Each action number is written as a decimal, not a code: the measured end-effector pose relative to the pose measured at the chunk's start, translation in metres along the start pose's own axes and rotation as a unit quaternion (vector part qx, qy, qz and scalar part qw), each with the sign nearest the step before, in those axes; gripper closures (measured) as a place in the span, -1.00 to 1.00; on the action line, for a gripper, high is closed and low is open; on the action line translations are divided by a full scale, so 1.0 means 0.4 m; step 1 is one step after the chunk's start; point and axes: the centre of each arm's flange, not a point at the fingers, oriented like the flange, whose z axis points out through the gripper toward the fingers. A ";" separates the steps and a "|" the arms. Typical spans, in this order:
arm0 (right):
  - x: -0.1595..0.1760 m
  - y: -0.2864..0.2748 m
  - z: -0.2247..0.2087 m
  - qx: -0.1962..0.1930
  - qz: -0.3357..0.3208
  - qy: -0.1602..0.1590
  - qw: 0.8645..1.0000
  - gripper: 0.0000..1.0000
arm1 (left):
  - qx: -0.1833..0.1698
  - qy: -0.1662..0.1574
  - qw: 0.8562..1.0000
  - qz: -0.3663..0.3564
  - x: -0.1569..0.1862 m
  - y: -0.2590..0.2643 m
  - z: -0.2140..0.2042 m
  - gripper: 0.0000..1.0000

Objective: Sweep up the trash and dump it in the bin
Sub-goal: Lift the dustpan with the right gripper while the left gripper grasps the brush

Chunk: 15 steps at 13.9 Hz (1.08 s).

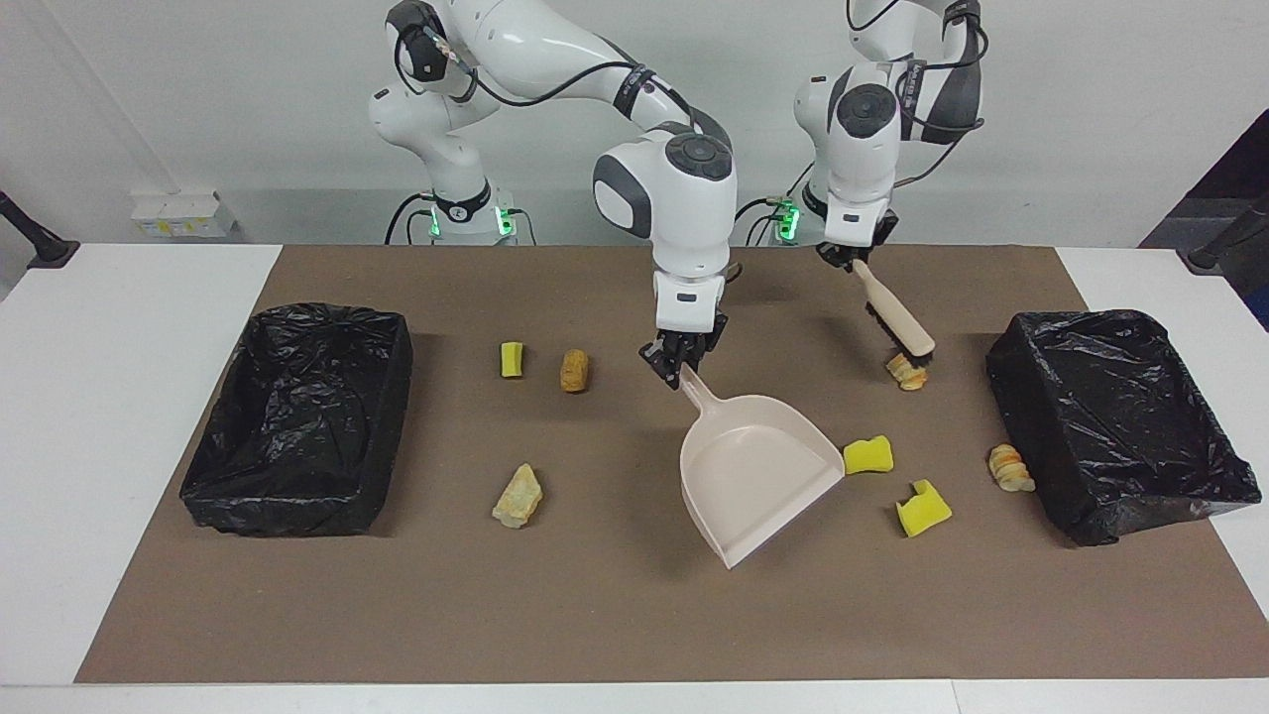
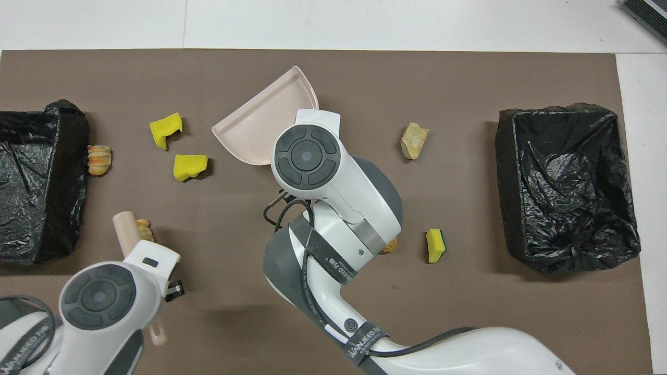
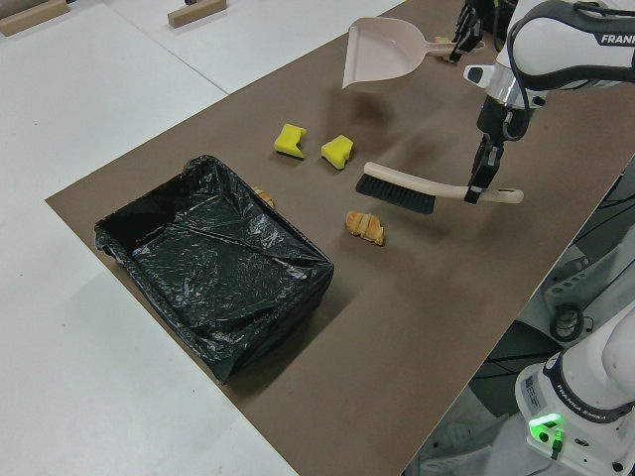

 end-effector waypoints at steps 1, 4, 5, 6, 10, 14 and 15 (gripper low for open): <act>-0.003 0.004 0.001 0.000 -0.028 -0.002 1.000 0.37 | -0.003 0.002 1.000 0.011 0.053 -0.029 0.004 0.47; -0.017 0.016 0.015 0.001 -0.143 -0.011 0.990 0.37 | 0.009 0.012 0.998 0.062 0.222 -0.121 0.056 0.47; -0.024 0.025 0.022 0.002 -0.179 -0.015 0.984 0.37 | 0.027 0.016 0.996 0.078 0.265 -0.126 0.074 0.47; -0.031 0.035 0.030 0.004 -0.214 -0.019 0.977 0.37 | 0.039 0.018 0.994 0.096 0.301 -0.116 0.082 0.47; -0.057 0.075 0.053 0.010 -0.324 -0.032 0.945 0.37 | 0.078 0.027 0.981 0.174 0.418 -0.099 0.120 0.47; -0.073 0.136 0.064 0.014 -0.366 -0.036 0.930 0.37 | 0.080 0.048 0.973 0.212 0.480 -0.102 0.188 0.47; -0.074 0.141 0.065 0.016 -0.373 -0.035 0.927 0.37 | 0.074 0.056 0.972 0.215 0.489 -0.103 0.190 0.47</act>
